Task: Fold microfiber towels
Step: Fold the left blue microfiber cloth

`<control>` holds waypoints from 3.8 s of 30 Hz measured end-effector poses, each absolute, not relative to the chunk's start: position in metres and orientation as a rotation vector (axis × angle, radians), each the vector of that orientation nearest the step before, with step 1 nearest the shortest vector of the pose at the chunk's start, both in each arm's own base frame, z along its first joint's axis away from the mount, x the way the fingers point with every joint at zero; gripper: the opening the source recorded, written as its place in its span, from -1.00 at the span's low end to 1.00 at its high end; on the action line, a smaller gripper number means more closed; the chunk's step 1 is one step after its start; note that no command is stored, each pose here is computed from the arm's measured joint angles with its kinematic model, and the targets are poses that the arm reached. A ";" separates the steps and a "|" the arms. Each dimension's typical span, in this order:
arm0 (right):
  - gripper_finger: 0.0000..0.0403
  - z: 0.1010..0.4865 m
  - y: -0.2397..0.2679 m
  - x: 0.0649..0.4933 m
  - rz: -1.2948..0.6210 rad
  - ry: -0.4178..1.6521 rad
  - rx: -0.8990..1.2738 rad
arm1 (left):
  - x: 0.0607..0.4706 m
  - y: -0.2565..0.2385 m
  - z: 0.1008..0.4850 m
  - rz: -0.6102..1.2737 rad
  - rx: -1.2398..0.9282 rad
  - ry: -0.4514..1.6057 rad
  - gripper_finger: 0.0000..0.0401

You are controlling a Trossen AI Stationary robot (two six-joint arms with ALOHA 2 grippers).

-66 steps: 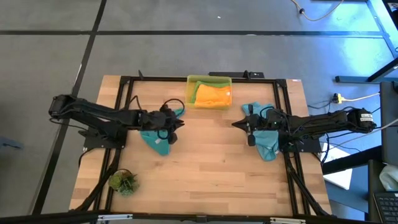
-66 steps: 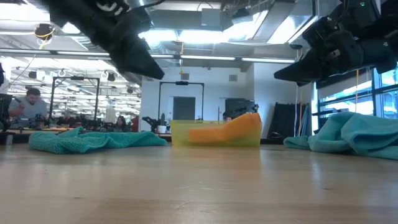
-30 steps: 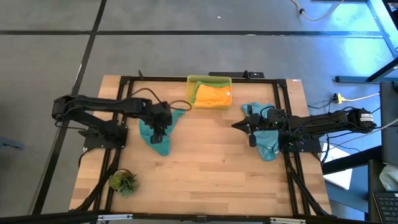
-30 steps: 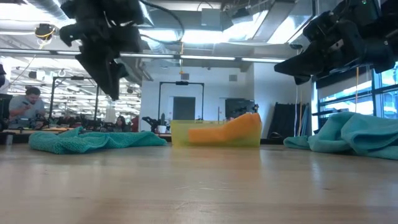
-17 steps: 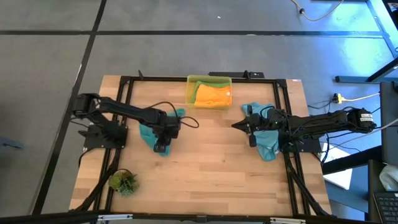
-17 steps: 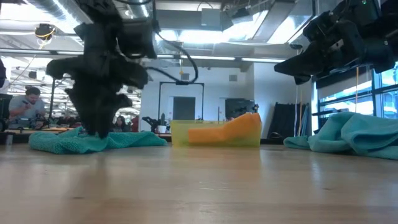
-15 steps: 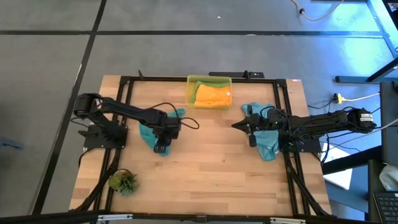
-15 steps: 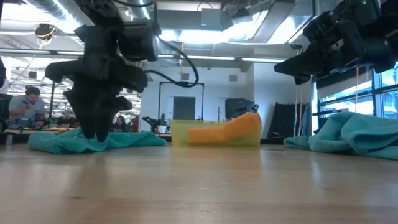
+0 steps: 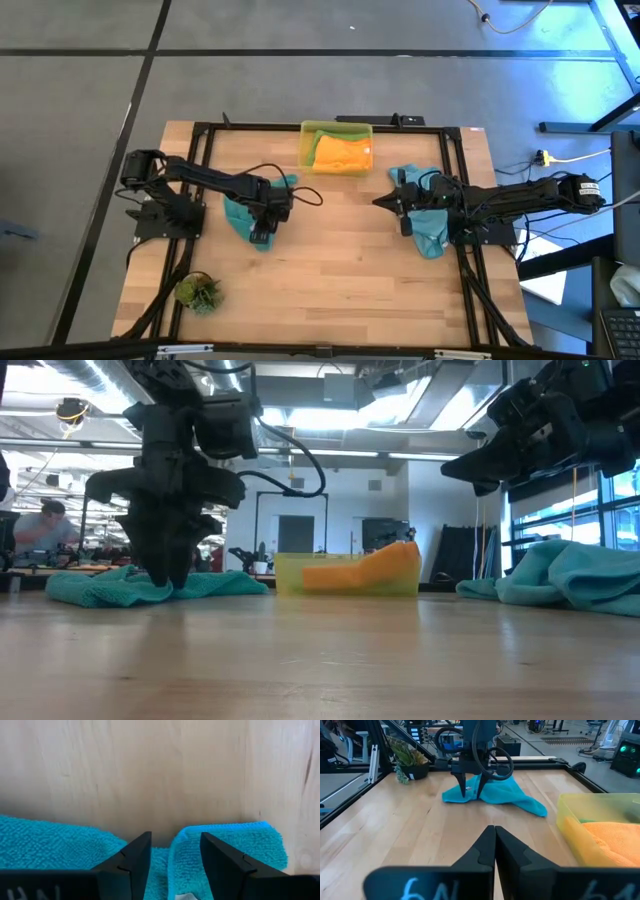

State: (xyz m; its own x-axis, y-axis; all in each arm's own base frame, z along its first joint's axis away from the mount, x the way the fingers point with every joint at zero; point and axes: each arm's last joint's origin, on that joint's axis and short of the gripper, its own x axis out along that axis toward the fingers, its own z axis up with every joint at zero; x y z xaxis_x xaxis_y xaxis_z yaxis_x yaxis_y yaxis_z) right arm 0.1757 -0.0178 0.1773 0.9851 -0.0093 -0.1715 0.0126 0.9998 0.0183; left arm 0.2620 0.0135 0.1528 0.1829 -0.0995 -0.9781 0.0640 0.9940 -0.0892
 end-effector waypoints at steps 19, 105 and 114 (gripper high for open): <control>-0.95 0.177 -0.018 0.176 -0.012 0.179 0.018 | 0.261 0.011 0.149 -0.171 -0.022 1.399 -0.47; -0.19 0.189 0.065 0.176 0.302 0.002 0.213 | 0.378 -0.125 0.241 0.003 0.182 0.660 -1.00; -0.19 0.182 0.064 0.180 0.231 0.039 0.201 | 0.378 -0.125 0.241 0.002 0.188 0.662 -1.00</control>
